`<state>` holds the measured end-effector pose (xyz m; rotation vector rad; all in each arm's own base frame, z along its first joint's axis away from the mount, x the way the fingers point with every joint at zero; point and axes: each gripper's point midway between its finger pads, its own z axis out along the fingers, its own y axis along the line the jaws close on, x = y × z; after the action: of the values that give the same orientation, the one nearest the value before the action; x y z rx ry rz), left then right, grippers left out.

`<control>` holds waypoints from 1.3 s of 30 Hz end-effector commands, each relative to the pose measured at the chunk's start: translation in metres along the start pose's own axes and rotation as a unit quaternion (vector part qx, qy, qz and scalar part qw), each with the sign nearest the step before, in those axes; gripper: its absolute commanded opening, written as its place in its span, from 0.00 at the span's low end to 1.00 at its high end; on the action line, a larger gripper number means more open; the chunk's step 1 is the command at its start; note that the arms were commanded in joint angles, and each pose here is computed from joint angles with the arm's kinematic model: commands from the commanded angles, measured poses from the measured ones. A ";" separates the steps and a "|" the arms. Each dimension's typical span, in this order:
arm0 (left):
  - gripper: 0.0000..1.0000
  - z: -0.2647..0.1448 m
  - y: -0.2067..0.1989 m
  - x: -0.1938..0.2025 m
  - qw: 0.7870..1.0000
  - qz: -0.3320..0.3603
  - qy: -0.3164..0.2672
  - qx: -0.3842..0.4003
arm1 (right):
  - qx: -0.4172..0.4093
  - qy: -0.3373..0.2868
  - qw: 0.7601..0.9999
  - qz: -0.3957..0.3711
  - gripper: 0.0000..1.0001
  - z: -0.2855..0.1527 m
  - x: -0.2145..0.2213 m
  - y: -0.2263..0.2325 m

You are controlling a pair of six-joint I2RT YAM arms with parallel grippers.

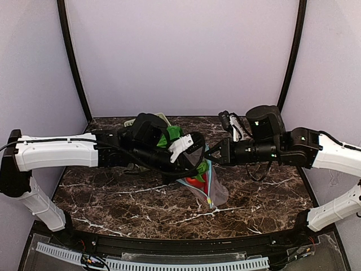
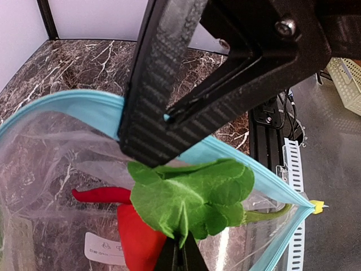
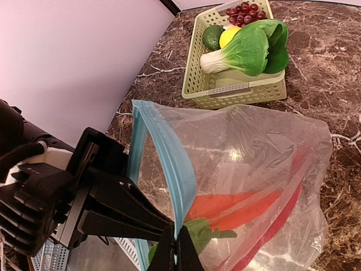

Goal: Place the food in the zip-top bag and seal the zipper
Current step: Place the fake vegetable in the zipper food storage bag.

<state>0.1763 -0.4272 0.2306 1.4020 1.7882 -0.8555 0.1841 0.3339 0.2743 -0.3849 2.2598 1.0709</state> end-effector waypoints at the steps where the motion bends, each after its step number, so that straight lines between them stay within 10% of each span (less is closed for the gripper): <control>1: 0.02 0.002 -0.001 0.003 1.000 0.005 0.019 -0.002 | -0.019 -0.016 1.000 0.003 0.00 0.001 -0.011 0.009; 22: 0.09 0.025 -0.003 0.005 0.999 -0.009 0.030 0.012 | -0.016 -0.017 1.000 0.004 0.00 0.001 -0.010 0.007; 39: 0.51 -0.026 -0.006 -0.028 0.999 -0.022 -0.033 -0.016 | -0.004 -0.025 1.000 0.009 0.00 -0.010 -0.006 -0.003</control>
<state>0.1794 -0.4359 0.2312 1.3757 1.8354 -0.8461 0.1826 0.3298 0.2713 -0.3710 2.2620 1.0735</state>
